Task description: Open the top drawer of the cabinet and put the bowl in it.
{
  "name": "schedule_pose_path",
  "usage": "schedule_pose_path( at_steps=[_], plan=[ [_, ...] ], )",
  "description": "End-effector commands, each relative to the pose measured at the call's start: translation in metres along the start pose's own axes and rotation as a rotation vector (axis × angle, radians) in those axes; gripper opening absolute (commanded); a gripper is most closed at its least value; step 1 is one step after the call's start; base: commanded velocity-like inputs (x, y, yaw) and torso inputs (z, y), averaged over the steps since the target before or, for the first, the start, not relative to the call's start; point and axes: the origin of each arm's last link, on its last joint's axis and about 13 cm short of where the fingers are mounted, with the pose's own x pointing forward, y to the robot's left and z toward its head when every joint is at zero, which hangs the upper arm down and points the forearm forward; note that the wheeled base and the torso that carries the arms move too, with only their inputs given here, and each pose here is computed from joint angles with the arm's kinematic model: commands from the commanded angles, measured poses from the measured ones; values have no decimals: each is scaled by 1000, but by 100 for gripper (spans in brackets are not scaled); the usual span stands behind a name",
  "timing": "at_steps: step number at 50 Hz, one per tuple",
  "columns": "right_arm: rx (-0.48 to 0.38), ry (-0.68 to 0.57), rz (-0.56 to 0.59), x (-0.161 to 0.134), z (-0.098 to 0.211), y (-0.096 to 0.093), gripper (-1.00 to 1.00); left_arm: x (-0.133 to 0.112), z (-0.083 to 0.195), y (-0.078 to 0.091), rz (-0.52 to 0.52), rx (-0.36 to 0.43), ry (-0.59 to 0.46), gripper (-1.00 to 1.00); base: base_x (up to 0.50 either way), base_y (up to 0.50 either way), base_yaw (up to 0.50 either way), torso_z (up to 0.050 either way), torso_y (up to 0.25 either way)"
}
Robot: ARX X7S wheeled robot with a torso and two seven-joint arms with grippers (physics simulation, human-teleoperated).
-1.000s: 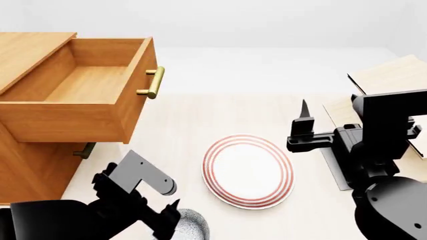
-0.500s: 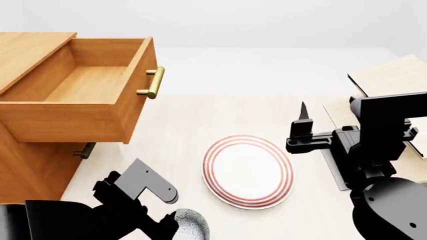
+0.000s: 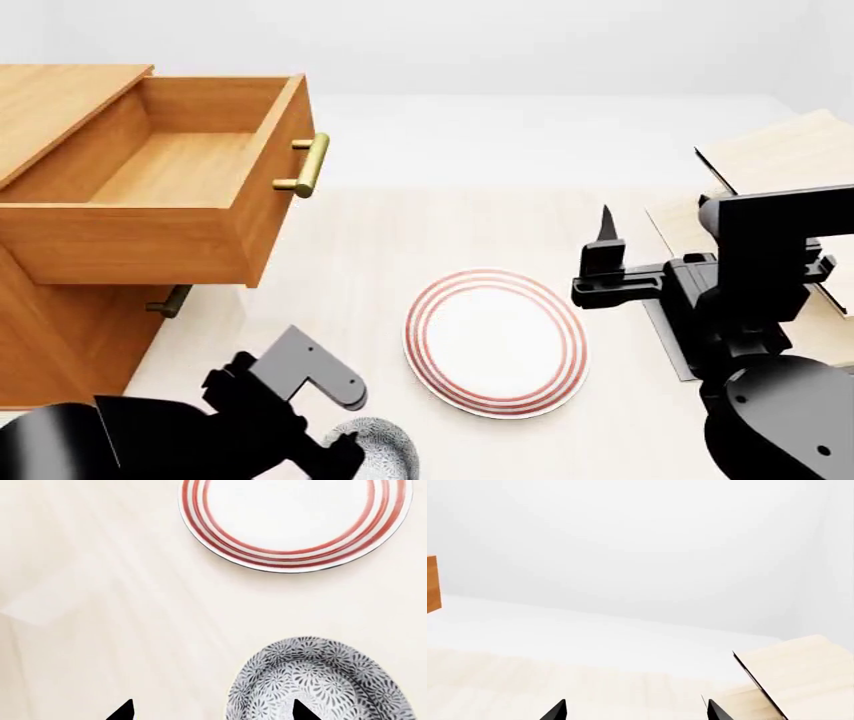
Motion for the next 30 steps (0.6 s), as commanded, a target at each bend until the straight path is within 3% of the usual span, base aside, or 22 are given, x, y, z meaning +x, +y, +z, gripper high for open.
schedule_pose_path(
  at_steps=[1, 30],
  plan=[
    [-1, 1, -2, 0, -1, 0, 100, 13, -2, 0, -13, 0, 26, 100, 0, 0, 0, 0, 0],
    [-1, 10, -1, 2, -3, 1, 100, 35, -11, 1, -31, -21, 79, 100, 0, 0, 0, 0, 0]
  ],
)
